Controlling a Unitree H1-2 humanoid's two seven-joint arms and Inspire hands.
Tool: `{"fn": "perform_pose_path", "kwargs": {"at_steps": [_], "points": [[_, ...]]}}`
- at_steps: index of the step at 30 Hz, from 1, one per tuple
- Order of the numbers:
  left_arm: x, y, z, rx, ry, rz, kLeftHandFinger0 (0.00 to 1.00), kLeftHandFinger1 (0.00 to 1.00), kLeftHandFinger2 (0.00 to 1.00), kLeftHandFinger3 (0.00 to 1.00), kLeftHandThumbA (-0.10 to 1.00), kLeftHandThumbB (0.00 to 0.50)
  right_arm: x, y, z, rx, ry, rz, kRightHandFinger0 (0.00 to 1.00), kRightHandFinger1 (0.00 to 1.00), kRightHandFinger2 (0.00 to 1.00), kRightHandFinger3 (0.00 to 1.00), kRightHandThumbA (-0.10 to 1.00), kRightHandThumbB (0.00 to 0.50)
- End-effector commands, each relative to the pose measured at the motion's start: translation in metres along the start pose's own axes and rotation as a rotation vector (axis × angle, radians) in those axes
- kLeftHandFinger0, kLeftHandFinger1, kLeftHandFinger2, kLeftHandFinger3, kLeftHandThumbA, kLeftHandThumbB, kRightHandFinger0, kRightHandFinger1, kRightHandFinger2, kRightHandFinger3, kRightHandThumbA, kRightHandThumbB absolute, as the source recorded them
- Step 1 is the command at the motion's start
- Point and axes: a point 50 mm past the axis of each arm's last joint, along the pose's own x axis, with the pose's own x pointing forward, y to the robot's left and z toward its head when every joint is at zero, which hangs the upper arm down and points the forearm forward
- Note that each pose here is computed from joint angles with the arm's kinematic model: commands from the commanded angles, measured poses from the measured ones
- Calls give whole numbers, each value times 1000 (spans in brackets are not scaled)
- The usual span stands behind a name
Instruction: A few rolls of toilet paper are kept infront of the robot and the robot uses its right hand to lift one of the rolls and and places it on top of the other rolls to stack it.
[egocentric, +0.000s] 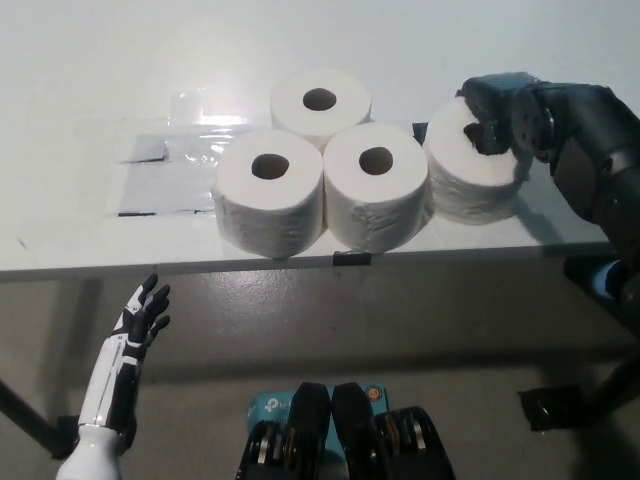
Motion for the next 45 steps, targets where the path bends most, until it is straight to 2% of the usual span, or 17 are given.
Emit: {"fn": "perform_pose_path", "kwargs": {"at_steps": [1,3,4,7,9,10,13,14,15,19,21,27,33,37,38,41,45], "points": [[4,6,11,4,-55,2,1000,1000,1000,1000,1000,73,-8,-25,-10,-38,-37,-237,213,487,845,785,-100,250],[2,7,10,19,-52,1,1000,1000,1000,1000,1000,71,-15,-27,-15,-6,-63,-391,11,218,471,410,-100,281],[3,7,9,22,-53,0,1000,1000,1000,1000,1000,73,-19,-28,-19,11,-67,-453,0,131,511,373,-100,277],[2,6,9,11,-49,3,1000,1000,1000,1000,1000,86,-30,-26,-21,20,-63,-606,0,311,874,761,-100,253],[0,7,7,13,-45,0,1000,1000,1000,1000,1000,99,-41,-12,-23,10,-74,-773,0,423,935,866,-100,172],[-1,7,6,13,-45,1,1000,1000,1000,1000,1000,98,-42,-10,-23,7,-73,-794,0,428,932,865,-100,166],[-3,6,5,18,-37,2,1000,1000,1000,1000,1000,71,-51,4,-23,28,-50,-923,0,277,678,528,-100,206],[-5,6,4,15,-32,1,1000,1000,1000,1000,1000,75,-54,10,-24,39,-47,-963,0,247,658,419,-100,199],[-5,7,3,12,-32,1,1000,1000,1000,1000,1000,70,-56,12,-24,39,-42,-996,0,282,748,408,-100,187],[-6,7,2,9,-27,6,1000,1000,1000,1000,1000,41,-65,25,-27,51,-15,-1134,0,424,913,880,-100,172],[-7,7,1,7,-23,5,1000,1000,1000,1000,1000,43,-70,31,-28,57,11,-1150,0,468,976,953,-100,185],[-11,6,-1,7,-16,8,1000,1000,1000,1000,1000,24,-76,40,-27,64,35,-1238,0,244,805,634,-100,204],[-15,6,-2,-1,-4,12,1000,1000,1000,1000,1000,9,-86,17,-29,93,47,-1332,0,290,874,756,-100,177],[-15,6,-2,1,0,11,1000,1000,1000,1000,1000,23,-97,-6,-32,49,50,-1438,0,218,762,700,-100,202],[-16,7,-3,1,1,10,1000,1000,1000,1000,1000,22,-99,-10,-32,64,42,-1453,0,264,825,809,-100,125],[-17,7,-4,4,-1,10,1000,1000,1000,1000,1000,26,-114,-29,-29,74,27,-1511,0,144,696,682,-100,175],[-17,7,-5,-2,-2,10,1000,1000,1000,1000,1000,24,-134,-46,-23,100,11,-1574,0,88,662,648,-100,145]]}}
